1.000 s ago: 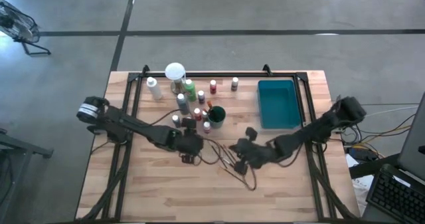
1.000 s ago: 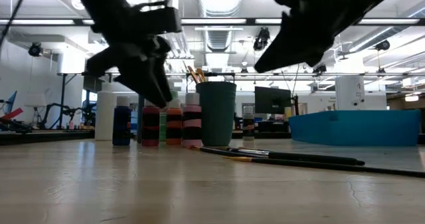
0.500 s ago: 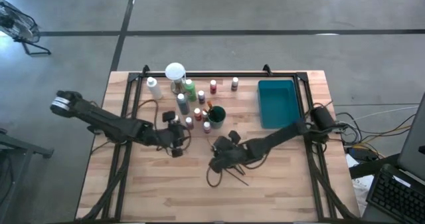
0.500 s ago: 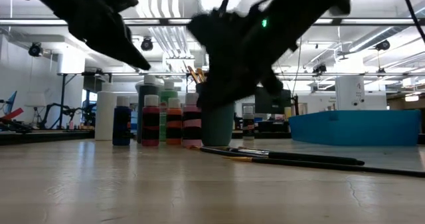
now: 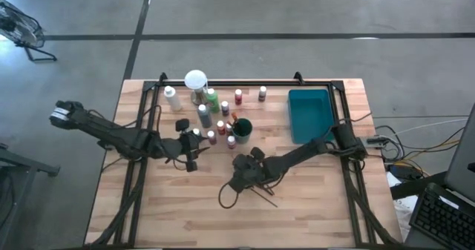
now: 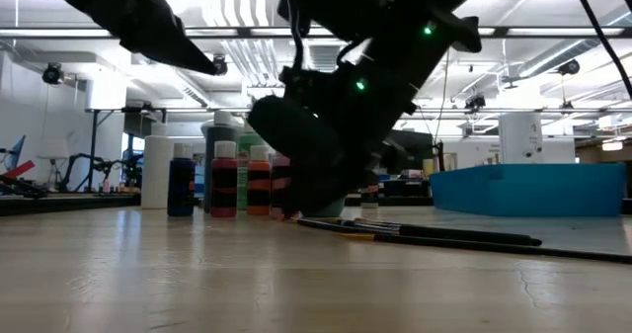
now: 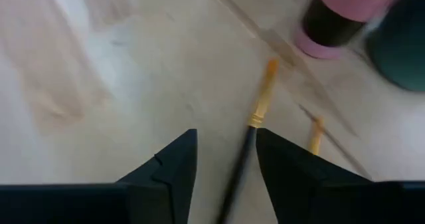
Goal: Pick & Place Paint Supplies
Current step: Adjust the gold paint brushes
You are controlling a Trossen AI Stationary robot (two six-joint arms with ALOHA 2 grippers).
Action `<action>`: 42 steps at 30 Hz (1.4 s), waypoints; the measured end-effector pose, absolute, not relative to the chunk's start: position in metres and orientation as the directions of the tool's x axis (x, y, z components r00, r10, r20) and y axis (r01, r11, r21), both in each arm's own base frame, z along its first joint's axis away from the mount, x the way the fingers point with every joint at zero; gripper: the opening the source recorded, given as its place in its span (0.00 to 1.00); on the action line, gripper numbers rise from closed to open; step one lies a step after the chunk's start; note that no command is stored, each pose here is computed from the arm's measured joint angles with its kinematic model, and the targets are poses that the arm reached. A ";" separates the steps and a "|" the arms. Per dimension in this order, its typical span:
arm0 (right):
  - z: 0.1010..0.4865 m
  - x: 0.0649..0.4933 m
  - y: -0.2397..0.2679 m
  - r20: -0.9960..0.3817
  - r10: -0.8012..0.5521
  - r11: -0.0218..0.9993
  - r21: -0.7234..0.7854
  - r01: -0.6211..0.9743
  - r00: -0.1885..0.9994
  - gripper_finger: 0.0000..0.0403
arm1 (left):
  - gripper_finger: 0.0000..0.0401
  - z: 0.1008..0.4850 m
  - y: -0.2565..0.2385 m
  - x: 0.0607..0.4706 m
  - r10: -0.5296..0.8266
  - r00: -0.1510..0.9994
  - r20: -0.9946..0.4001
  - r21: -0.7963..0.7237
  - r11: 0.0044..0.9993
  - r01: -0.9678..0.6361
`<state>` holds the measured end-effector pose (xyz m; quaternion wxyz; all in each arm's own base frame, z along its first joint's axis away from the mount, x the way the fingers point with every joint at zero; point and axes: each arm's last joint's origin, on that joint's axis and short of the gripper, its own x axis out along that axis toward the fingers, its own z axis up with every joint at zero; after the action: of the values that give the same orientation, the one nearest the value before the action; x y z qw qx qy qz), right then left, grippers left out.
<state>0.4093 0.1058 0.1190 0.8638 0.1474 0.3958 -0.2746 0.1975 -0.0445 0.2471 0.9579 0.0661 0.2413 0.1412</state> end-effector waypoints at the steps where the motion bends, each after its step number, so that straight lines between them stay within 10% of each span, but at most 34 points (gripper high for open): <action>1: 0.118 0.409 0.106 -0.766 -0.360 0.805 0.033 0.593 0.533 0.35 | 0.40 0.247 -0.044 0.197 0.303 0.843 -0.444 0.195 0.951 -0.238; 20: 0.121 0.402 0.138 -0.820 -0.152 0.892 0.126 0.433 0.552 0.27 | 0.40 0.246 -0.044 0.197 0.304 0.839 -0.452 0.203 0.951 -0.235; 42: 0.151 0.335 0.113 -0.759 -0.503 0.675 -0.045 0.737 0.415 0.42 | 0.40 0.246 -0.044 0.196 0.304 0.836 -0.457 0.220 0.949 -0.225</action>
<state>0.3353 0.1126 0.1512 0.8275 0.1498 0.3905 -0.3745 0.1964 -0.0442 0.2456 0.9548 0.0788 0.2510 0.1386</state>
